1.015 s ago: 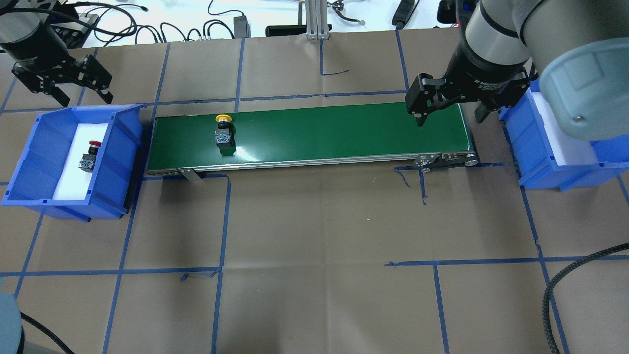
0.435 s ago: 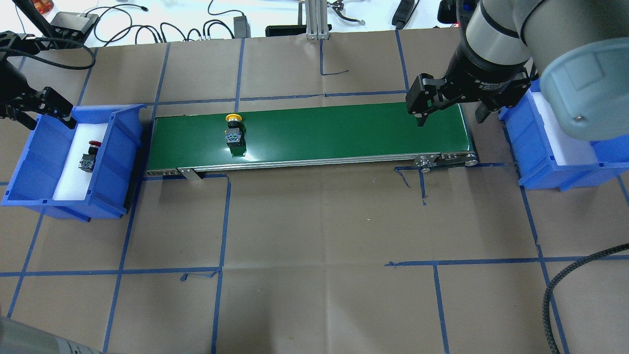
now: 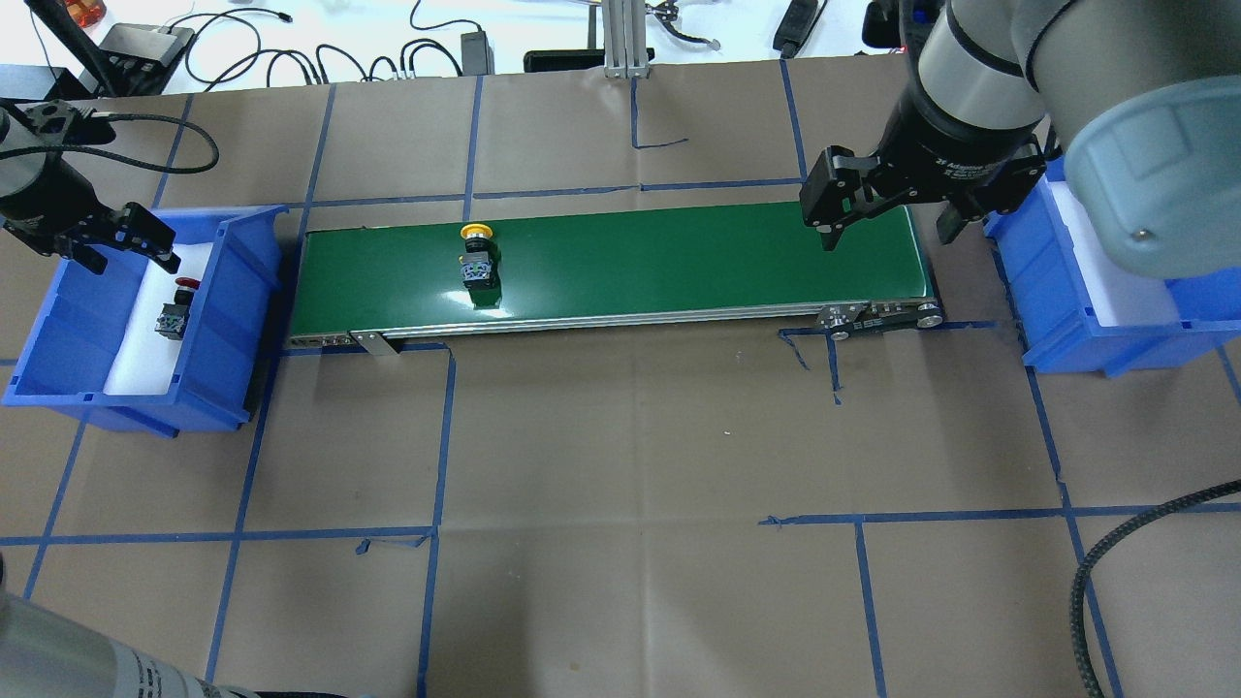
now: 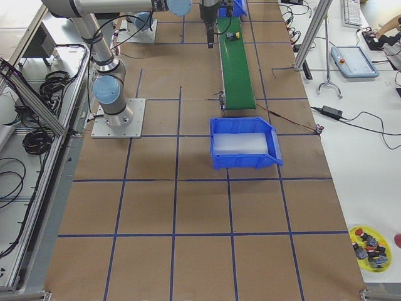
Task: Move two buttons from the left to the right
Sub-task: 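Lower the left gripper and grasp the red-capped button, then lift the red button and carry it onto the conveyor belt, then release the red button on the belt and raise the left gripper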
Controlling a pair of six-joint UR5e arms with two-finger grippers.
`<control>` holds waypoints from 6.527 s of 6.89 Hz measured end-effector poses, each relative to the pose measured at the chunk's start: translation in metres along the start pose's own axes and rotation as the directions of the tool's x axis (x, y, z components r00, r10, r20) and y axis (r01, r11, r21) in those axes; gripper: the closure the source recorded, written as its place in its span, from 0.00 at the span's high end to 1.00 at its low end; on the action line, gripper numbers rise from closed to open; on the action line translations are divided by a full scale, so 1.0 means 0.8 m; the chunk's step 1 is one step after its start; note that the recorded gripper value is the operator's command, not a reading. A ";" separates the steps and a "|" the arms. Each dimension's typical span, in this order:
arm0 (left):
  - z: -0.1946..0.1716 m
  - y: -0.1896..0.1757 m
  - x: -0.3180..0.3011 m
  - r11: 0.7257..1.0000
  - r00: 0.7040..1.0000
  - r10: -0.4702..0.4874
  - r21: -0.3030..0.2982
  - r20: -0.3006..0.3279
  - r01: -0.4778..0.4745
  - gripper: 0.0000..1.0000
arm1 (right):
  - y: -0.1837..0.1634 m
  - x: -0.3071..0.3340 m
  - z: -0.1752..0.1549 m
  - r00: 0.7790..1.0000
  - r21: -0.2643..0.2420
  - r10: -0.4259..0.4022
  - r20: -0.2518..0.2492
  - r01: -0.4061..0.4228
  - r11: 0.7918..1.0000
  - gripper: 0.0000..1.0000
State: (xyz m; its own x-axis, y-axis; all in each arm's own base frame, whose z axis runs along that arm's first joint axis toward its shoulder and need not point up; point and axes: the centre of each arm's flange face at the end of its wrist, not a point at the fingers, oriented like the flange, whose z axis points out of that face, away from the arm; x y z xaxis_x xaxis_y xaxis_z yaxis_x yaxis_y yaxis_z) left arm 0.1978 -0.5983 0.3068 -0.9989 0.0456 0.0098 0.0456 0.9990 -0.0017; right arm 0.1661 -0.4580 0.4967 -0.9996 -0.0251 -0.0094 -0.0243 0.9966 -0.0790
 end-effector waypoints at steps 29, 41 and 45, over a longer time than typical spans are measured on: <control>0.002 -0.062 0.267 0.976 0.977 -0.212 -0.051 0.005 0.212 0.03 | 0.000 0.000 0.002 1.000 -0.001 0.001 -0.001 -0.001 1.000 1.00; -0.039 -0.061 0.267 0.977 0.978 -0.208 0.045 0.007 0.208 1.00 | 0.000 0.000 0.004 1.000 -0.005 0.003 0.000 -0.003 1.000 1.00; -0.184 -0.008 0.360 0.988 0.990 -0.144 -0.051 0.004 0.144 1.00 | -0.007 -0.001 0.013 1.000 0.001 0.000 0.001 0.000 1.000 1.00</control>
State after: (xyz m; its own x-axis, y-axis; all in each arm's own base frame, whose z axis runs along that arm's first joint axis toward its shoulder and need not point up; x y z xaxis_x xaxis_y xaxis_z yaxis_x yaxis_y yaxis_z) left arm -0.0884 -0.5917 0.4569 -0.9951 -0.0987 0.0060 -0.0983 0.9939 0.0504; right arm 0.1671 -0.4644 0.4869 -0.9996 -0.0251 -0.0101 -0.0242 0.9965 -0.0805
